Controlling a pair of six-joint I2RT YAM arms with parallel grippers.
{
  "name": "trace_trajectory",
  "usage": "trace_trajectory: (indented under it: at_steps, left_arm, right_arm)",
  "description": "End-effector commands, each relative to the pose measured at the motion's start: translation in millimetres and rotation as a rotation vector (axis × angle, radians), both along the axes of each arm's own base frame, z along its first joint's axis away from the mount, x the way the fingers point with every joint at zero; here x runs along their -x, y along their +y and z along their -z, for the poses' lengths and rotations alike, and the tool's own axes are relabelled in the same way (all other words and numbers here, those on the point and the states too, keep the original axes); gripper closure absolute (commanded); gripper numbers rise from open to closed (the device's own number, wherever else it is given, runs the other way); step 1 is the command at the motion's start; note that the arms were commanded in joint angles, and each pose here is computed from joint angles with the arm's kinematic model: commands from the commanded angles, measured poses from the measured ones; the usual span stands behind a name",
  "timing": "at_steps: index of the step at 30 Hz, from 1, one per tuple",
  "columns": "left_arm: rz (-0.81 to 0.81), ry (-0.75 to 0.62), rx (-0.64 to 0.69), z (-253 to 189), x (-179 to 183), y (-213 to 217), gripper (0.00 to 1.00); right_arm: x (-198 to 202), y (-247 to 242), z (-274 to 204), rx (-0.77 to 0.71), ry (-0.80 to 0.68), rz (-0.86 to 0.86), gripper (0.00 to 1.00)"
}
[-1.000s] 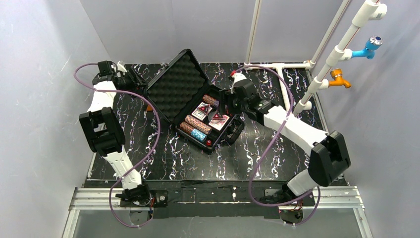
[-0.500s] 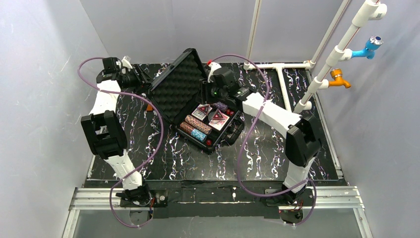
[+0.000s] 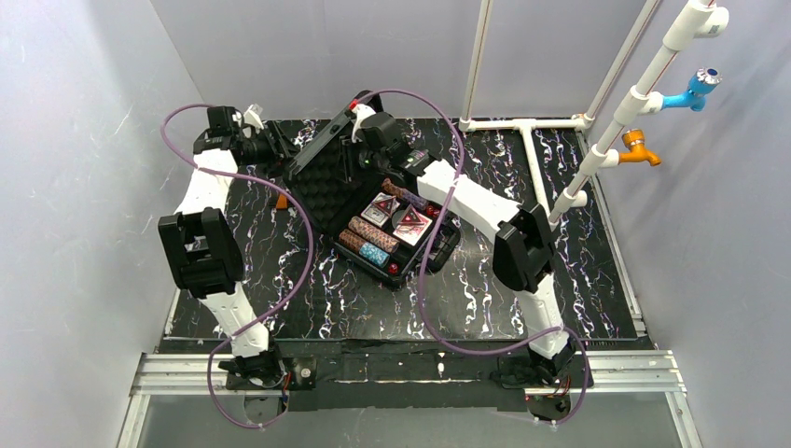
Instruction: Pack up texas hold em set
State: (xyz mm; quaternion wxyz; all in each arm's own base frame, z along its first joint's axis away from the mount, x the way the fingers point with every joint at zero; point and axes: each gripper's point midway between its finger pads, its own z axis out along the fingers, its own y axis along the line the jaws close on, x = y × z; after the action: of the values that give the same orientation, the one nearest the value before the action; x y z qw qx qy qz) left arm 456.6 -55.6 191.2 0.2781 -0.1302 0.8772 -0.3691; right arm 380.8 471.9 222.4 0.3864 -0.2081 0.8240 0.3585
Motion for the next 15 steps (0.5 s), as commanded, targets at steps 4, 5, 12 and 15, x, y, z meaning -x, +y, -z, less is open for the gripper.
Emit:
trace_trajectory:
  at_steps: [4,5,12,15]
  left_arm:
    - [0.127,-0.058,0.014,-32.6,25.2,-34.1,0.49]
    - [0.136,-0.059,0.014,-33.0,26.2,-36.9,0.49]
    - [0.182,-0.068,0.021,-36.3,30.6,-49.5,0.49]
    - [0.206,-0.078,0.019,-38.6,33.4,-55.9,0.49]
  right_arm:
    - [-5.8,21.6,-28.5,-0.066,-0.020,-0.020,0.67]
    - [-5.6,22.4,-29.5,-0.068,-0.020,-0.020,0.67]
    - [-0.5,18.5,-39.4,-0.074,-0.032,-0.014,0.67]
    - [2.2,13.0,-41.6,-0.069,-0.034,-0.005,0.67]
